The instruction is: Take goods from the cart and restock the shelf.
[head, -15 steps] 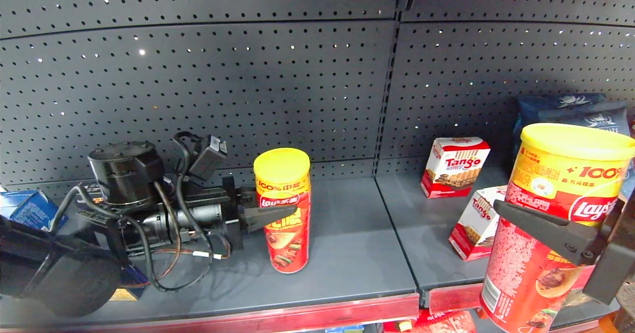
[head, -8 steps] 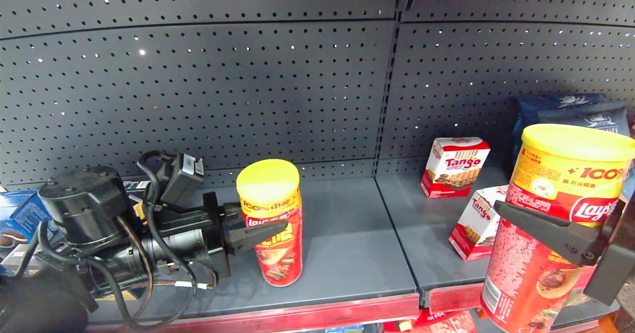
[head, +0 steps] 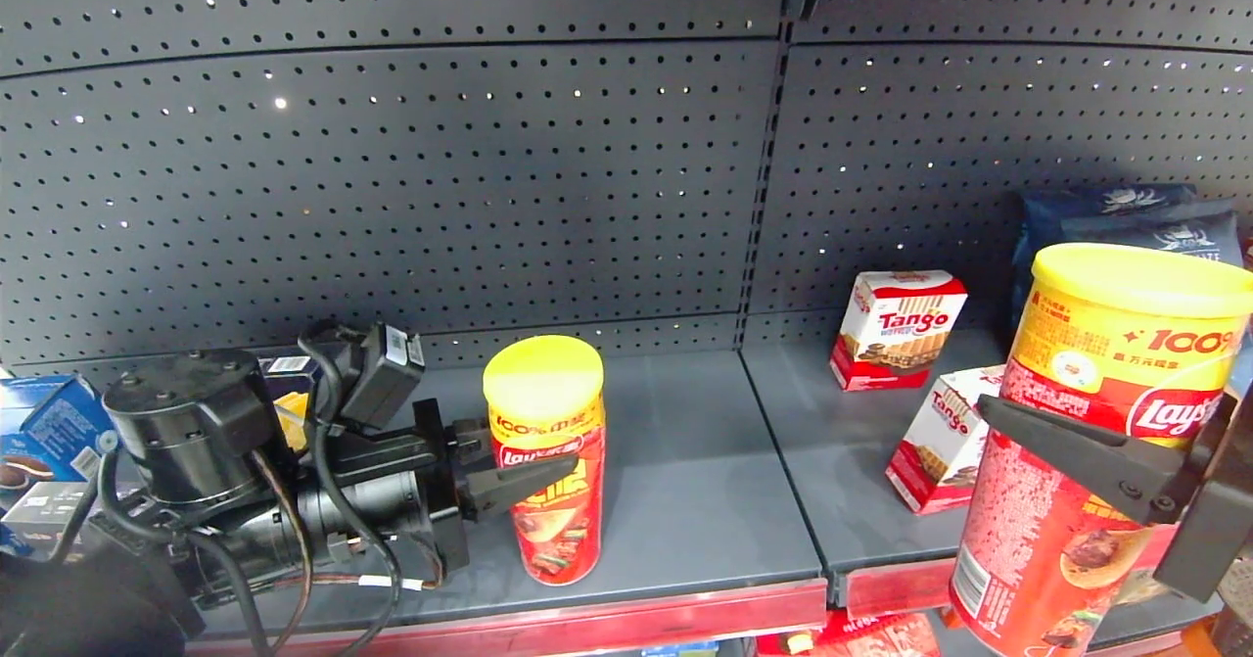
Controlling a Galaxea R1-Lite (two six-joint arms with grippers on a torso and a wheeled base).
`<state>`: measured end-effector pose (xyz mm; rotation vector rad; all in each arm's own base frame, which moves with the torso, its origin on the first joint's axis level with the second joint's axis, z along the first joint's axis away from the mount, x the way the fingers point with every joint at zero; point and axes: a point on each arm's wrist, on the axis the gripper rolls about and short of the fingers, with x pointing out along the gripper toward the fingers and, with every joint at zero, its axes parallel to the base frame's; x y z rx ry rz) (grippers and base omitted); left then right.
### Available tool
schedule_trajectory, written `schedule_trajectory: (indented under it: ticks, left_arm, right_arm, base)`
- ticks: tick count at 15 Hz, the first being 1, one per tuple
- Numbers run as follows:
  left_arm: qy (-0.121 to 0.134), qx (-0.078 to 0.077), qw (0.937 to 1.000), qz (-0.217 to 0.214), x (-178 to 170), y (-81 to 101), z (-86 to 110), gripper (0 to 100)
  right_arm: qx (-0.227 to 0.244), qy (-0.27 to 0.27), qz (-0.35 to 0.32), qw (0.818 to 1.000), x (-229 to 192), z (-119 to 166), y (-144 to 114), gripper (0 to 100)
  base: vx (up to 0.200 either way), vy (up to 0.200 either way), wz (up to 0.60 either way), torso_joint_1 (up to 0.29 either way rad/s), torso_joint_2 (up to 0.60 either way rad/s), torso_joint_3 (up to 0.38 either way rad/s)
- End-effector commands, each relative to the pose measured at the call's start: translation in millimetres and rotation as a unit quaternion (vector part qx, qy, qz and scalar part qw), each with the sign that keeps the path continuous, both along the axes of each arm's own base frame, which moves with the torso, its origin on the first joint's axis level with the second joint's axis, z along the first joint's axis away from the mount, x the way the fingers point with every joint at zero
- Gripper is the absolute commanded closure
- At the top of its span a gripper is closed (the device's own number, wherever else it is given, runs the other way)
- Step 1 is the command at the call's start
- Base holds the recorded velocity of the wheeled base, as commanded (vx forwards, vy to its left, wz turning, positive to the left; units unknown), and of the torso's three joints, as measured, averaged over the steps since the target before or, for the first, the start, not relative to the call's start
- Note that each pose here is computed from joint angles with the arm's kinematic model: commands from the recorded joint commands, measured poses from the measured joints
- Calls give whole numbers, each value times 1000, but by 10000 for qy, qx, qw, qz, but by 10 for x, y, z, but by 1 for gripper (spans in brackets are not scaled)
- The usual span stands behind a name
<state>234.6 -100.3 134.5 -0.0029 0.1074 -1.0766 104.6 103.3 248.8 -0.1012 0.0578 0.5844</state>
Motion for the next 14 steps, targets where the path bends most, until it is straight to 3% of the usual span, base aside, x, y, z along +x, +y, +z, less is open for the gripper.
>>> schedule_trajectory:
  ticks: [1,9,10,14]
  left_arm:
    - [74,33,10000,-2,35,-13,-49,100]
    - [179,79,9998,66,95,-24,-149,100]
    - [208,91,9997,81,88,-21,-160,0]
    - [217,119,9997,70,41,-9,-170,0]
  right_arm:
    - [9,-10,2,10000,-7,3,-7,100]
    - [-2,1,2,10000,-13,-11,-13,100]
    - [-2,1,2,10000,-13,-11,-13,100]
    - [-2,1,2,10000,-12,-14,-15,100]
  base:
    - [0,0,0,0,0,0]
    - [0,0,0,0,0,0]
    - [0,0,0,0,0,0]
    - [0,0,0,0,0,0]
